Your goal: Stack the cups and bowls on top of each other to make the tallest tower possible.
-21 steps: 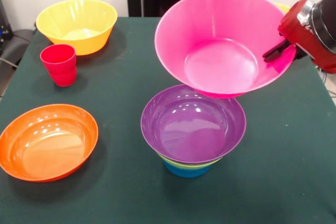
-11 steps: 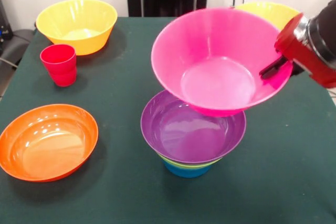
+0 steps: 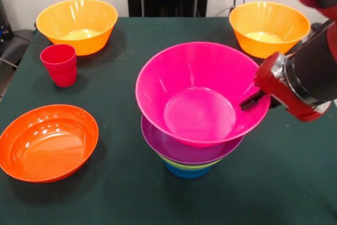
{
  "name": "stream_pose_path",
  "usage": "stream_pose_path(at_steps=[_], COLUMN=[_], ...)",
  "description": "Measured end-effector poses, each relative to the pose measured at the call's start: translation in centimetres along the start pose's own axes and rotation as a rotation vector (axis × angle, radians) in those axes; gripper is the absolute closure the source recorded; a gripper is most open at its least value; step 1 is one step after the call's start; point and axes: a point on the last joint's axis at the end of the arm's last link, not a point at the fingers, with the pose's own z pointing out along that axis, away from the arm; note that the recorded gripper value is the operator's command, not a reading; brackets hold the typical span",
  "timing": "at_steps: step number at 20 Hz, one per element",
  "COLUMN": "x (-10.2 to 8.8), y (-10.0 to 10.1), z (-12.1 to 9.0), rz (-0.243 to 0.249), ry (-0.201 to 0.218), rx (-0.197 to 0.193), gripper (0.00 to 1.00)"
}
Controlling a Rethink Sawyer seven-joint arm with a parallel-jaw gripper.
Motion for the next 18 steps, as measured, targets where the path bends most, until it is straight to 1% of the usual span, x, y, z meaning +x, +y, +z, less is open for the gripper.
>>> stream_pose_path(at_steps=[2, 5, 18], x=[-0.1, -0.2, -0.3], y=[0.2, 0.4, 0.5], z=[0.8, 1.3, 1.4], rz=[-0.001, -0.004, -0.004], ry=[-0.002, -0.006, -0.014], rx=[0.002, 0.0, -0.003], gripper=[1.0, 1.0, 1.0])
